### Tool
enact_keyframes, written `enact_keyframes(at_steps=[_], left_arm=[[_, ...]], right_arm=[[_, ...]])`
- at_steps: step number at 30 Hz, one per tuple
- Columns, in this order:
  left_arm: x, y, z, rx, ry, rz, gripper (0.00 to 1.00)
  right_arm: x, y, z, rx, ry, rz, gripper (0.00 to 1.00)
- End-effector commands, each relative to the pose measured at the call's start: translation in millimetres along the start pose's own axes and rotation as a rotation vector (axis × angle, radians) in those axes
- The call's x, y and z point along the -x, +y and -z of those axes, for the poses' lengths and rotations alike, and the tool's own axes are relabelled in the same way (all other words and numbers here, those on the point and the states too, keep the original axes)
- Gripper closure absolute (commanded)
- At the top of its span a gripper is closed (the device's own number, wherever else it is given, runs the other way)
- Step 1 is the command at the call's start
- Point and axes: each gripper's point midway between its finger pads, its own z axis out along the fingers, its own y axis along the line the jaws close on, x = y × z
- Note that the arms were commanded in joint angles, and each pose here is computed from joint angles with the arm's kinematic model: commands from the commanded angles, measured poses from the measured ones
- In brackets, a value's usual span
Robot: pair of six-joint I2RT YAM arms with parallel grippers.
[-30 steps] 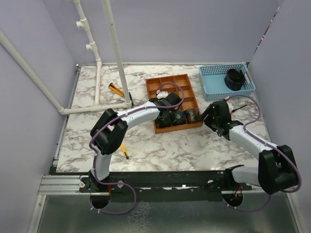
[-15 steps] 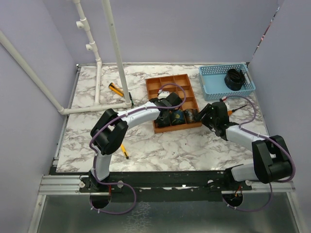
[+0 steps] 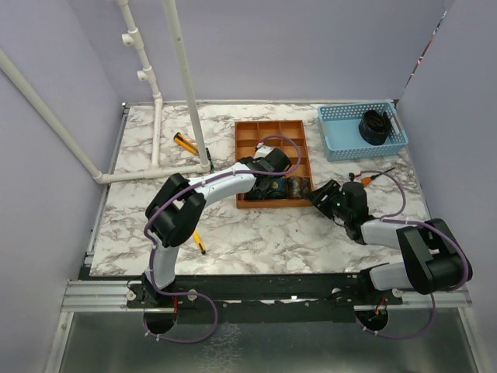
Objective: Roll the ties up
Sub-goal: Place the tie in the storage box.
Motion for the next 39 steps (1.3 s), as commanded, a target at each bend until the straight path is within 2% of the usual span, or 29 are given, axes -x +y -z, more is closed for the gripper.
enact_keyframes(at_steps=[1, 10, 18, 22, 31, 32, 34, 39], left_arm=[[-8.1, 27.9, -16.3, 0.117, 0.027, -0.143, 1.0], [-3.3, 44.6, -17.8, 0.15, 0.027, -0.166, 1.0], [-6.8, 44.8, -16.4, 0.13, 0.02, -0.133, 1.0], [-11.2, 44.0, -16.5, 0.118, 0.022, -0.118, 1.0], [-5.3, 37.7, -6.2, 0.064, 0.008, -0.089, 1.0], [-3.1, 37.4, -4.0, 0.062, 0.006, -0.088, 0.98], [-0.2, 39.4, -0.2, 0.069, 0.003, -0.089, 0.89], [4.7, 44.8, 7.1, 0.087, -0.003, -0.08, 0.76]], right_arm=[[-17.8, 22.6, 5.5, 0.109, 0.049, -0.039, 0.43], [-25.7, 41.4, -1.2, 0.106, 0.075, 0.012, 0.42], [10.3, 40.4, 25.7, -0.019, -0.016, 0.201, 0.34], [23.8, 36.3, 36.1, -0.065, -0.064, 0.24, 0.33], [8.5, 37.8, 29.8, -0.021, 0.02, 0.226, 0.35], [8.7, 37.1, 31.3, -0.023, 0.019, 0.232, 0.35], [10.2, 34.1, 35.2, -0.039, 0.013, 0.247, 0.35], [12.4, 28.1, 46.7, -0.066, 0.0, 0.275, 0.35]])
